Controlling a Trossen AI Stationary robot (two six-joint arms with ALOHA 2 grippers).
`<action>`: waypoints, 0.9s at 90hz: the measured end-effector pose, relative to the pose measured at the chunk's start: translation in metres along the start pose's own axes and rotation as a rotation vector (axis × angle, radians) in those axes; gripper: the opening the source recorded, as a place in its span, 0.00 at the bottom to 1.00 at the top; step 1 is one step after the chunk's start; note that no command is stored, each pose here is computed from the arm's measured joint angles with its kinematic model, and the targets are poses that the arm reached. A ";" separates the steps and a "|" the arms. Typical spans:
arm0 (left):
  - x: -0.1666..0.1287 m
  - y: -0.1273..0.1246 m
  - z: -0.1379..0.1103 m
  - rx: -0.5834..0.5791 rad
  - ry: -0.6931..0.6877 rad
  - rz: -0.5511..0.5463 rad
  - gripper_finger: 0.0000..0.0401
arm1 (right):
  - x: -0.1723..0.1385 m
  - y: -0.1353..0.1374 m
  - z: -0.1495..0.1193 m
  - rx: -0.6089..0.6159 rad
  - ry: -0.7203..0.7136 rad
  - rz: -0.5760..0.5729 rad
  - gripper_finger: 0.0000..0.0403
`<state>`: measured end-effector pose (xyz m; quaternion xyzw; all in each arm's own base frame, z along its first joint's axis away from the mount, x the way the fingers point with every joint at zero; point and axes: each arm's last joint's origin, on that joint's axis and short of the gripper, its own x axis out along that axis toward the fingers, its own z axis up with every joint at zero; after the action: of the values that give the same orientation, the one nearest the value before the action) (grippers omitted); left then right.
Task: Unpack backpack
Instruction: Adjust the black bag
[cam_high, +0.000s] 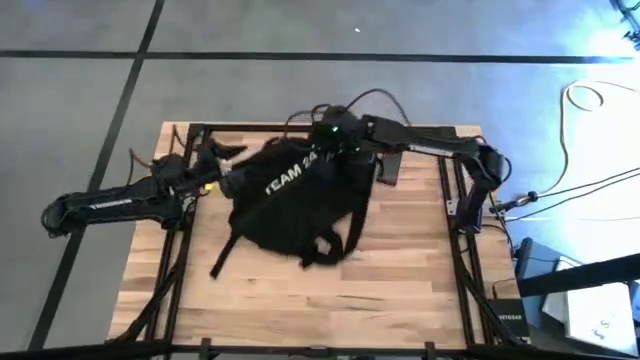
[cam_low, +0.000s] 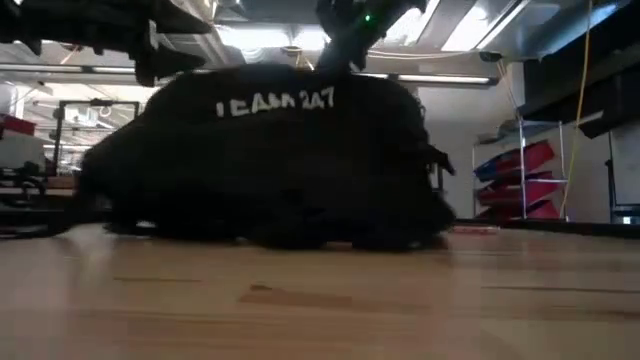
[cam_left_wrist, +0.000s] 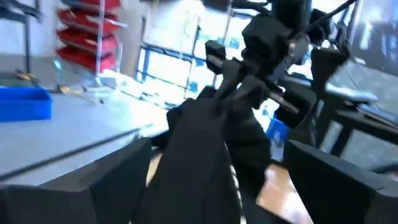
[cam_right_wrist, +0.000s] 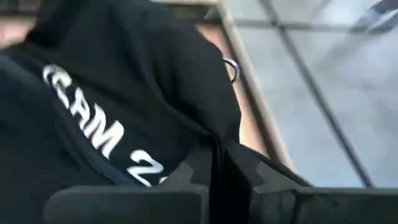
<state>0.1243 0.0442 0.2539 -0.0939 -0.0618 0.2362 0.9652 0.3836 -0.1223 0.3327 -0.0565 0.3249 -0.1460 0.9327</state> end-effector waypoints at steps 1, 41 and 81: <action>-0.001 0.000 0.001 0.001 -0.004 0.002 0.88 | -0.002 -0.002 0.001 -0.001 -0.010 -0.010 0.00; 0.000 -0.029 -0.020 0.002 0.213 -0.531 0.88 | -0.018 -0.002 0.021 -0.076 -0.121 -0.317 0.00; 0.026 -0.071 -0.100 0.209 0.470 -0.356 0.88 | -0.020 0.018 0.023 -0.126 -0.106 -0.302 0.00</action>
<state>0.1949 -0.0210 0.1729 -0.0337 0.1723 0.0403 0.9836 0.3873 -0.0985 0.3587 -0.1708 0.2717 -0.2604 0.9106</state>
